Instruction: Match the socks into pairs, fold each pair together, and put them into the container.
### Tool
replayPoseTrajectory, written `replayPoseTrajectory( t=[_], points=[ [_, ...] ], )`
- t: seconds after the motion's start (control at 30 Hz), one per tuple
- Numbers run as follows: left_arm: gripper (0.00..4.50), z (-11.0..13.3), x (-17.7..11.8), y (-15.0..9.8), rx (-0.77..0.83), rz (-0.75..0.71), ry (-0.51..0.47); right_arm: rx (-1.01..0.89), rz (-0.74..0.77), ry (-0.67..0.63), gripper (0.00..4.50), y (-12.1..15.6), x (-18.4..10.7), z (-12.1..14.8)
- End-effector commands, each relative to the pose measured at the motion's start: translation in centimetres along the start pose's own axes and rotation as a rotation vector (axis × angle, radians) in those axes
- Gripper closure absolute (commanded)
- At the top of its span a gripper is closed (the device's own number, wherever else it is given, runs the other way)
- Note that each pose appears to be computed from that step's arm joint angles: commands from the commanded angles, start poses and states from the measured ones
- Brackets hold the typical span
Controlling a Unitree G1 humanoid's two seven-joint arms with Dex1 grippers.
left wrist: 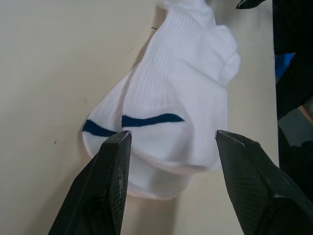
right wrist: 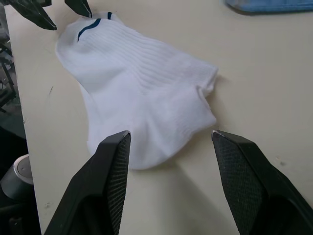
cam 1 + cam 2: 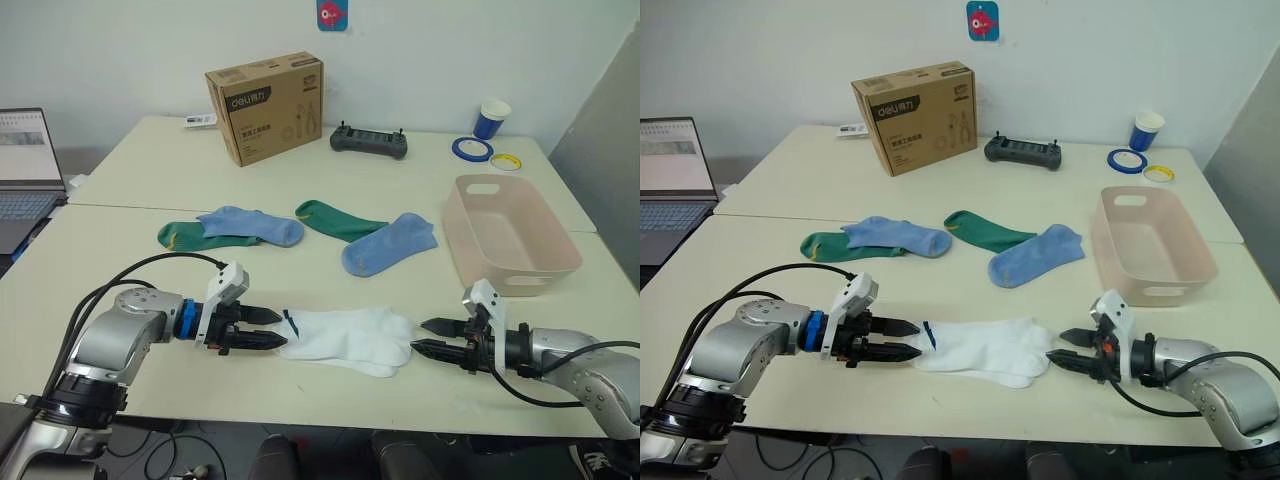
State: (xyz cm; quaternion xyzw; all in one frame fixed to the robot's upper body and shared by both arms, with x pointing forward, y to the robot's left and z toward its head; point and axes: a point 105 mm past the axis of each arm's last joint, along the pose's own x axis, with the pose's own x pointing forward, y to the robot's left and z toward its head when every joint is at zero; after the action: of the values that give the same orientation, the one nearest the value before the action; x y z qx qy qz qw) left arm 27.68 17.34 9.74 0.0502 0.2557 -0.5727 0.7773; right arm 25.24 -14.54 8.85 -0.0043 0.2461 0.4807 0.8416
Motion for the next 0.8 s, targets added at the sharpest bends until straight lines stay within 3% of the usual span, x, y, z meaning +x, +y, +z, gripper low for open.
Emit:
replayPoseTrajectory(
  t=[0.03, 0.33, 0.6, 0.73, 0.8],
  points=[
    [1.68, 1.1, -0.2, 0.2, 0.051, 0.043, -0.034, -0.019, -0.006, -0.01, 1.66, -0.4, 0.1, 0.3],
    [1.68, -0.1, -0.2, 0.4, 0.033, 0.054, 0.008, -0.006, -0.05, -0.047, 1.66, -1.9, 1.0, 1.0],
    [1.68, -0.3, 0.0, 0.3, 0.031, 0.042, 0.014, -0.014, 0.03, -0.068, 1.66, -0.5, 1.4, 1.9],
    [1.63, -0.2, 0.1, 0.2, 0.035, 0.036, 0.009, -0.017, 0.024, -0.069, 2.56, -0.6, 1.5, 1.8],
    [2.02, -0.2, 0.2, 0.1, 0.037, 0.029, 0.01, -0.012, 0.052, -0.076, 3.24, -0.2, 1.5, 2.0]
  ],
)
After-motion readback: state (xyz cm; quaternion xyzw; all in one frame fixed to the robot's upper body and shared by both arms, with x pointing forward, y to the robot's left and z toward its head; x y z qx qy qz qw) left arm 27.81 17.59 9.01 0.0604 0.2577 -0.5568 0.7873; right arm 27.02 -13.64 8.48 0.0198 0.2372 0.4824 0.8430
